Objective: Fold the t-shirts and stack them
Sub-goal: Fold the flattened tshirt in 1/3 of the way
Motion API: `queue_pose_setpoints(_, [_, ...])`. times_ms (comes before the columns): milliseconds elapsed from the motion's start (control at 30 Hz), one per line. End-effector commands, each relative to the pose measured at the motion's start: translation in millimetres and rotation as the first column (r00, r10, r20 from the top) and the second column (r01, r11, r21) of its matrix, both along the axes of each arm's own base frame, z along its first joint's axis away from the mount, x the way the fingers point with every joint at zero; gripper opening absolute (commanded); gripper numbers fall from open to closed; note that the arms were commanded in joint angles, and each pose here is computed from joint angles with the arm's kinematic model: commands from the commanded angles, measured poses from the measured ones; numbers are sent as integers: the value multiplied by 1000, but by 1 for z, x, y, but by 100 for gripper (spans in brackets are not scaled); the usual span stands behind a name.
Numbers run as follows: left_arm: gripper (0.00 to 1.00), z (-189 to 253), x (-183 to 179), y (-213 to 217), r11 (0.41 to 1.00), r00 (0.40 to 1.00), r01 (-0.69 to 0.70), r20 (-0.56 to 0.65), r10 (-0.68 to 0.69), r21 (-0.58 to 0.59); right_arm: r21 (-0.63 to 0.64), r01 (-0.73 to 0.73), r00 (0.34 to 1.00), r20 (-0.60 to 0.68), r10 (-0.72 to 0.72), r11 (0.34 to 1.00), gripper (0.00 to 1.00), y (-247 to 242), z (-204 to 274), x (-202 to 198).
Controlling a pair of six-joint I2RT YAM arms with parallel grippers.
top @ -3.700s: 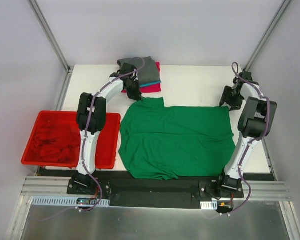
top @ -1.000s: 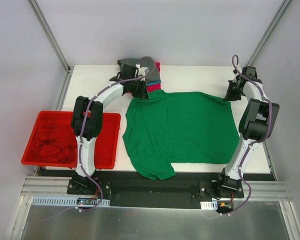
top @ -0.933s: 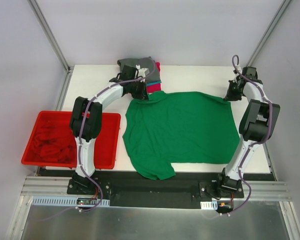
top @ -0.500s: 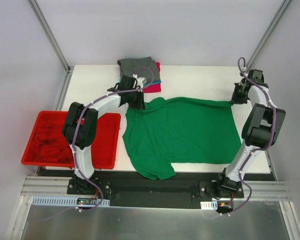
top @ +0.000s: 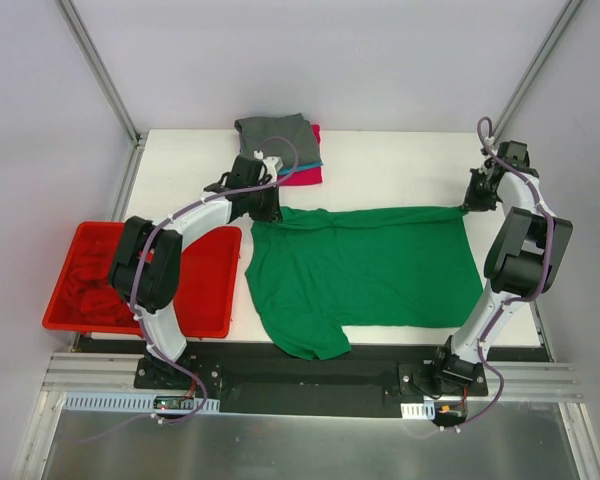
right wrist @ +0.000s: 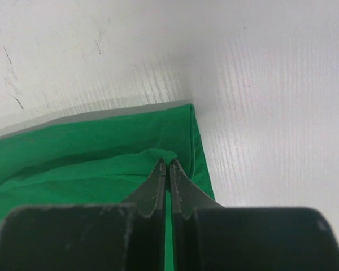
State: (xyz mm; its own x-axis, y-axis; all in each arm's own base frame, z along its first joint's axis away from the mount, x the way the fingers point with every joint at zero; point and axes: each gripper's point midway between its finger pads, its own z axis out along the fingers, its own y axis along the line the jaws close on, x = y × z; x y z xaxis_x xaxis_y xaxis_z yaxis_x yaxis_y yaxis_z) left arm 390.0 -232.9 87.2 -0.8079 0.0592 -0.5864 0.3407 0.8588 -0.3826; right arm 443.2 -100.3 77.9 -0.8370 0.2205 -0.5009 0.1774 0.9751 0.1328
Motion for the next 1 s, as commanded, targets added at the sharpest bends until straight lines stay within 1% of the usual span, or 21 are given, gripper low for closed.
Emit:
queue_pose_setpoints(0, [0,20,-6,1,1000,999,-4,47,5,-25,-22,21,1000,23,-21,1000,1,-9,19,-8])
queue_pose_setpoints(267, [0,20,-20,1,999,1000,-7,29,8,-35,-12,20,999,31,-20,1000,1,-8,26,-14])
queue_pose_setpoints(500, [0,24,-31,8,1000,999,-1,47,3,-28,-14,8,1000,27,-8,1000,1,-8,32,-23])
queue_pose_setpoints(733, [0,6,-44,4,999,1000,14,-17,-15,-36,4,-3,1000,-6,3,1000,2,-3,21,-36])
queue_pose_setpoints(967, [0,-3,-55,4,999,999,14,-42,-16,-41,-15,26,999,-43,-27,1000,2,-6,11,-47])
